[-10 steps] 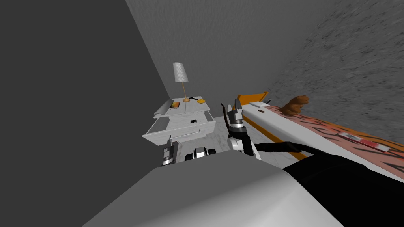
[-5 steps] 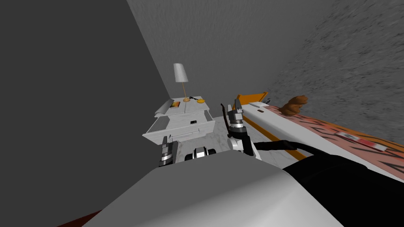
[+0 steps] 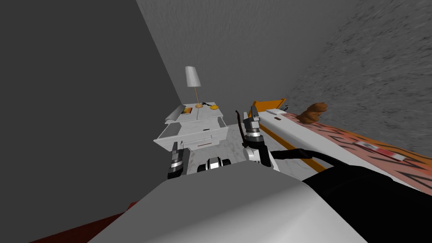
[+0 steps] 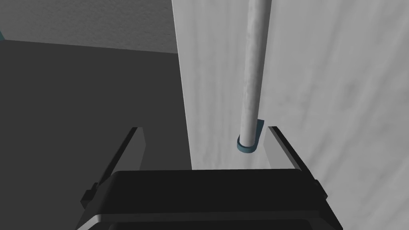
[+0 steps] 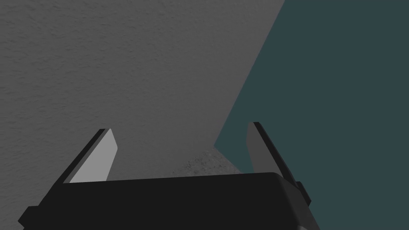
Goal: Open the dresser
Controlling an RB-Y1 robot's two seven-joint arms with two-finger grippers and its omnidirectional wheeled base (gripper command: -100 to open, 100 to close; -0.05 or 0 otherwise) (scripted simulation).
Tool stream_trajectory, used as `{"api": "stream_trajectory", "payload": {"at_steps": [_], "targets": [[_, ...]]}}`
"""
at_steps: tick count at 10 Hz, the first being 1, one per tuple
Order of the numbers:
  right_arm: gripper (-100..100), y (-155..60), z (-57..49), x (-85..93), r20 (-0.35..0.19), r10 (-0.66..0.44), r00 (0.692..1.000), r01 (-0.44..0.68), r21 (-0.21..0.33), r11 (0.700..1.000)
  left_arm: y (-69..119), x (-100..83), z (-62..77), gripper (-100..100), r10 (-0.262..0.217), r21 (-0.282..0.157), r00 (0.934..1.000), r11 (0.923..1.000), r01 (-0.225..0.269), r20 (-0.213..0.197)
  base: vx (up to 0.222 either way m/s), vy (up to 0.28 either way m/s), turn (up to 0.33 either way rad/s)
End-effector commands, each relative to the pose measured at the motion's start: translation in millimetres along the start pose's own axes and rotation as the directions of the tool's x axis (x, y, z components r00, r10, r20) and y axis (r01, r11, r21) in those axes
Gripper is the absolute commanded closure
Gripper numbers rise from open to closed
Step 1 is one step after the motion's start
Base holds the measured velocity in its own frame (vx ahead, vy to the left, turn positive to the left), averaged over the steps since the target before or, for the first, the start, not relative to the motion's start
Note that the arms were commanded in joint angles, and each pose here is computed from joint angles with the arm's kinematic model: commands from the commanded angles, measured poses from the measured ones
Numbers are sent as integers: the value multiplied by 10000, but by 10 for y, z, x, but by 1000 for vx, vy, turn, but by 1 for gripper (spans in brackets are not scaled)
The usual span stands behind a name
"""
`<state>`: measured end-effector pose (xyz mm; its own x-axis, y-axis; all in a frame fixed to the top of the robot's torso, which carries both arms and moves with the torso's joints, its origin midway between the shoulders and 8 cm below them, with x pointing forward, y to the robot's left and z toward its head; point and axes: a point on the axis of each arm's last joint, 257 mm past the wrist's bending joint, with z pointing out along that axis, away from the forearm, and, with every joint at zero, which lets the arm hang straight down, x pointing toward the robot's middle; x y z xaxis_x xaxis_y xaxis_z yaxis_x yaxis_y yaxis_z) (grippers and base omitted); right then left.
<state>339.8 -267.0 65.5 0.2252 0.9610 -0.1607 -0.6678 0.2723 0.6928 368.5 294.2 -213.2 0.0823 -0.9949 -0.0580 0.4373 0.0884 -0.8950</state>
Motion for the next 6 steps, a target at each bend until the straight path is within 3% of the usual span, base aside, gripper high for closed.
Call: {"api": "stream_trajectory", "payload": {"at_steps": [1, 6], "targets": [[0, 0, 0, 0, 0, 0, 10000, 0, 0, 10000, 18, -4, 1, 0, -3, -76, 10000, 10000, 3, 4, 0, 0, 0], [0, 0, 0, 0, 0, 0, 10000, 0, 0, 10000, 60, -9, -30, 0, 4, -219, 10000, 9998, -4, 15, 0, 0, 0]]}}
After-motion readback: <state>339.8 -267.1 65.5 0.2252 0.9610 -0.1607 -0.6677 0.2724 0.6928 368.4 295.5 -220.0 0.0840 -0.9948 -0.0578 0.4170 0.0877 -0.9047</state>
